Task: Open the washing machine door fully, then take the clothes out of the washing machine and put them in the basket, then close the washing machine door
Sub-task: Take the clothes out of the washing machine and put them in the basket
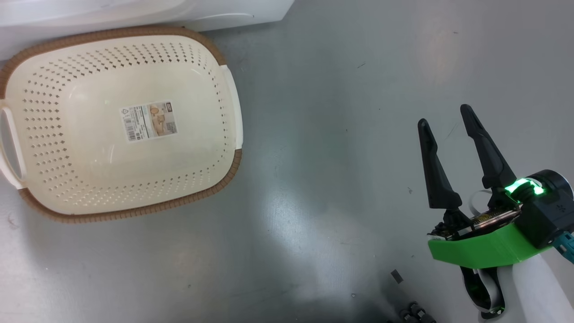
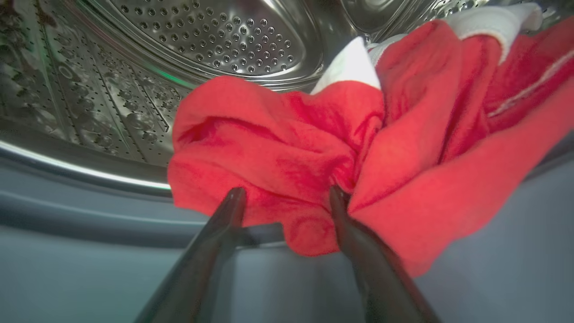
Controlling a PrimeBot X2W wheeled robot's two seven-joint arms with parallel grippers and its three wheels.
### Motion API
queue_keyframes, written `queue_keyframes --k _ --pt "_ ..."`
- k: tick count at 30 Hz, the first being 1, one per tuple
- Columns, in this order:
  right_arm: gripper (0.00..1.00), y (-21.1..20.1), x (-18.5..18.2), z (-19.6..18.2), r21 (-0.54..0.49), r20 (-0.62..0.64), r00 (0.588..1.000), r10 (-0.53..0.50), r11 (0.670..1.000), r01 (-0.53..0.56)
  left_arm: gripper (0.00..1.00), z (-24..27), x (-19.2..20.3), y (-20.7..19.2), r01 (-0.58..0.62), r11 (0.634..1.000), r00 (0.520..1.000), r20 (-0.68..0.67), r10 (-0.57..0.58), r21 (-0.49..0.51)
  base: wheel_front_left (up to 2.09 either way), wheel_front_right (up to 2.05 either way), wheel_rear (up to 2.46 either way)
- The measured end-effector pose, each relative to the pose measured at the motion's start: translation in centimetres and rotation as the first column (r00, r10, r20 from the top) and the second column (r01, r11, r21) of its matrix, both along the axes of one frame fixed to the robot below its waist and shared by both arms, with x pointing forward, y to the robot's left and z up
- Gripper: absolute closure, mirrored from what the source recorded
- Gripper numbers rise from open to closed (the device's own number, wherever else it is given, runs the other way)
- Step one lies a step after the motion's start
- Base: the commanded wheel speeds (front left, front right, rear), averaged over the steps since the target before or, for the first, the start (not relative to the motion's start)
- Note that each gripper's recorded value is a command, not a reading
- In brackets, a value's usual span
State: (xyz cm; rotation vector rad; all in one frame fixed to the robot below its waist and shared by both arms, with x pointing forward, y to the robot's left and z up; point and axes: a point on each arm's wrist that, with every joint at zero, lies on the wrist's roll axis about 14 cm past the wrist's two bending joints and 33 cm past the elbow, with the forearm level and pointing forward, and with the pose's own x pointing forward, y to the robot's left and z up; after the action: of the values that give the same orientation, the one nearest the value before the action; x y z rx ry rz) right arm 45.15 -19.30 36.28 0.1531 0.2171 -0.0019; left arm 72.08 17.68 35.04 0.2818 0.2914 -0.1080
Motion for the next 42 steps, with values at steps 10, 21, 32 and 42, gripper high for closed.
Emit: queue_keyframes --k 10,21,32,42 --pt "0.0 -0.1 -0.2 0.3 0.005 0.003 1.0 -0.004 1.0 0.004 1.0 0.2 0.3 -0.3 0.028 0.997 1.0 -0.001 -0.028 0.075 0.0 0.0 0.0" --pt "0.0 -0.1 -0.3 0.3 0.007 0.001 1.0 -0.006 1.0 0.006 1.0 0.2 0.5 -0.5 0.03 0.997 1.0 -0.003 -0.03 0.073 0.0 0.0 0.0" --pt "0.0 0.1 -0.2 0.2 0.011 -0.001 1.0 -0.001 1.0 0.001 1.0 1.2 0.8 -1.2 0.06 0.994 0.997 0.038 -0.064 0.096 0.0 0.0 0.0" --pt "0.0 0.4 -0.1 0.4 0.018 0.005 1.0 0.006 1.0 -0.006 1.0 4.8 1.7 -2.7 0.083 0.992 0.984 0.153 -0.096 0.092 0.0 0.0 0.0"
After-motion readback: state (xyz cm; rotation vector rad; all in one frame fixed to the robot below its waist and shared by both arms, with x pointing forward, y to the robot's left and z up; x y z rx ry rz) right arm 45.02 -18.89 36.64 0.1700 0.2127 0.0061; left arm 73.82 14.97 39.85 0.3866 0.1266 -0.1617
